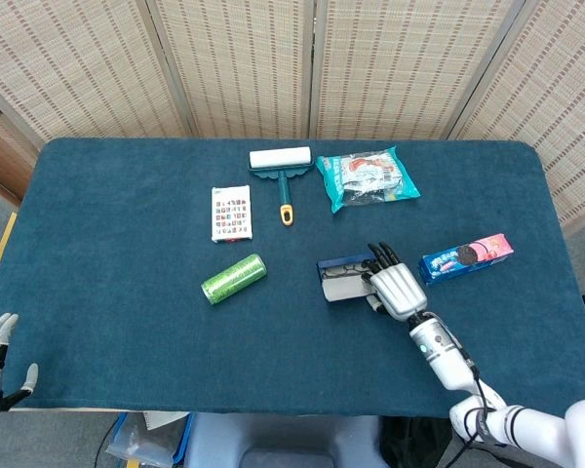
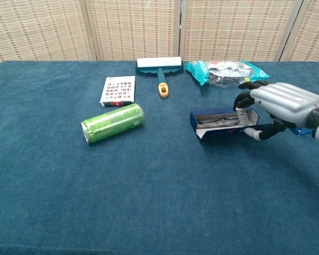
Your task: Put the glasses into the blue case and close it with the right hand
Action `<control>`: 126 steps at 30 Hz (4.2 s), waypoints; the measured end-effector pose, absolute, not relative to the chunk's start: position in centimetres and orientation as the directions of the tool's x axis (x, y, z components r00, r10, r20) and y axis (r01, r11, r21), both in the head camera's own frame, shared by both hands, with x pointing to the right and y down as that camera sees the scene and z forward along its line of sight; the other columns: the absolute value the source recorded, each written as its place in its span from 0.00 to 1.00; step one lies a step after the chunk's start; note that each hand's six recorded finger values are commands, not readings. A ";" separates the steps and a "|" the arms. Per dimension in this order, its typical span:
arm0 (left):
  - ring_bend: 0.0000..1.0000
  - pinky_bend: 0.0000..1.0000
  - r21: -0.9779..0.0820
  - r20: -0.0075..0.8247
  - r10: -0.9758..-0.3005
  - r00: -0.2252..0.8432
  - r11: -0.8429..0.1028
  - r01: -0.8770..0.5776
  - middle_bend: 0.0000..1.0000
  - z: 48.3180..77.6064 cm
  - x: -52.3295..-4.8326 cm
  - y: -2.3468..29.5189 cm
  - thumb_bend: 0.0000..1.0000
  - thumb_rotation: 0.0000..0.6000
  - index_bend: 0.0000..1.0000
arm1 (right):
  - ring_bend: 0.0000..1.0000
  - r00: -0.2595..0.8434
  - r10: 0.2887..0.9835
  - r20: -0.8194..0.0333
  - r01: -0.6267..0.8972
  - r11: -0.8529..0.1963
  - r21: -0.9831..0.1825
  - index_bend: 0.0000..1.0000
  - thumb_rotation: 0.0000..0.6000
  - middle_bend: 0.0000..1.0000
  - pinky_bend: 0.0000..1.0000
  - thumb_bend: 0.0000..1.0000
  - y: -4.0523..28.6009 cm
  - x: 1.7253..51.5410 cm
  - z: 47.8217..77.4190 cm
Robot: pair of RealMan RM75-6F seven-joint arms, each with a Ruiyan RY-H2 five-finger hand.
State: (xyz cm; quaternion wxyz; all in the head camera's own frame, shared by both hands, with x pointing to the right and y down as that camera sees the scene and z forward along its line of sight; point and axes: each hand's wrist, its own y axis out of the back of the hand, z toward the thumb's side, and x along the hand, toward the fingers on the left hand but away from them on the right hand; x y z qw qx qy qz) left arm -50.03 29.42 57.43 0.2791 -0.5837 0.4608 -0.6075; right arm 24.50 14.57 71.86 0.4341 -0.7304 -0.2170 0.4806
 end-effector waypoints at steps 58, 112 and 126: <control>0.00 0.00 -0.873 0.479 -0.857 -0.190 -0.442 -0.207 0.00 56.8 -51.0 30.2 0.41 1.00 0.00 | 0.00 0.270 0.732 -0.626 -0.136 -0.615 -0.777 0.00 1.00 0.00 0.00 0.33 5.6 21.8 75.2; 0.00 0.00 -0.880 0.464 -0.864 -0.194 -0.427 -0.207 0.00 56.9 -51.1 30.3 0.41 1.00 0.00 | 0.00 0.265 0.633 -0.727 -0.195 -0.703 -0.684 0.30 1.00 0.10 0.00 0.19 7.2 21.3 76.4; 0.00 0.00 -0.885 0.453 -0.877 -0.163 -0.419 -0.203 0.00 56.6 -50.3 29.1 0.41 1.00 0.00 | 0.00 0.274 0.721 -0.636 -0.103 -0.636 -0.765 0.00 1.00 0.00 0.00 0.12 7.6 24.1 71.6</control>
